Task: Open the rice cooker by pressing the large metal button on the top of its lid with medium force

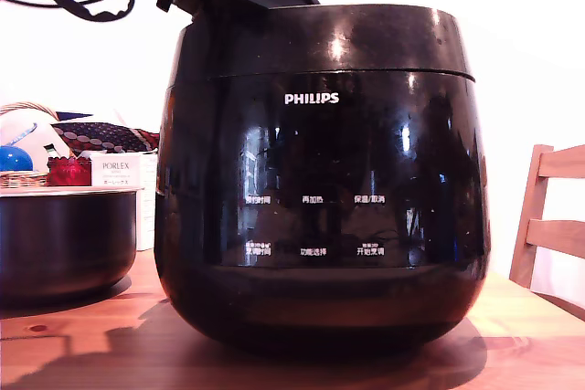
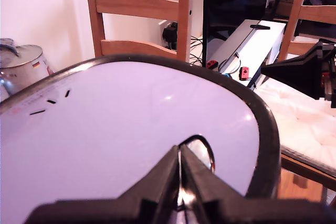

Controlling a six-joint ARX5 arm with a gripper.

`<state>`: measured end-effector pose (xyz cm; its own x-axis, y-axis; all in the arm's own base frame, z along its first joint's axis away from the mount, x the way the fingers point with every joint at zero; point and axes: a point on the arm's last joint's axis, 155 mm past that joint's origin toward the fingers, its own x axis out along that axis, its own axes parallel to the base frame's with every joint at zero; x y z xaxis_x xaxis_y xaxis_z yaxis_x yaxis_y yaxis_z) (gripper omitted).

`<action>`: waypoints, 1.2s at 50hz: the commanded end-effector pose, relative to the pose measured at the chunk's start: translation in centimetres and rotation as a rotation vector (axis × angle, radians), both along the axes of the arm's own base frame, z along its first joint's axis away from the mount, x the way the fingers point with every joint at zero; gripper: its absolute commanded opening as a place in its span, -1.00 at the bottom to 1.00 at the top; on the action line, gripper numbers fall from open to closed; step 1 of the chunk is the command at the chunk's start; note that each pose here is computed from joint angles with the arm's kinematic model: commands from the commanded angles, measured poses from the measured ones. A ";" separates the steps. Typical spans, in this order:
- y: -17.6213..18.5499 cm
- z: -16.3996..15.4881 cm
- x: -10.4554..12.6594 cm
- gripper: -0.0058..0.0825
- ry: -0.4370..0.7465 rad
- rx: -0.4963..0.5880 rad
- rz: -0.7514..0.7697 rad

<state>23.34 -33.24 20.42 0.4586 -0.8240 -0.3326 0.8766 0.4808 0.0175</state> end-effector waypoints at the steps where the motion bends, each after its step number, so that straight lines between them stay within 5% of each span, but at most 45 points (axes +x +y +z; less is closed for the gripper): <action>1: 2.1 -9.4 -1.5 -0.92 0.164 0.217 0.000; 14: 1.5 -8.1 -1.0 -0.92 0.124 0.174 -0.002; 38: -1.0 0.7 1.1 -0.92 0.041 -0.204 0.049; 60: 0.6 4.9 0.9 -0.92 -0.029 -0.287 0.088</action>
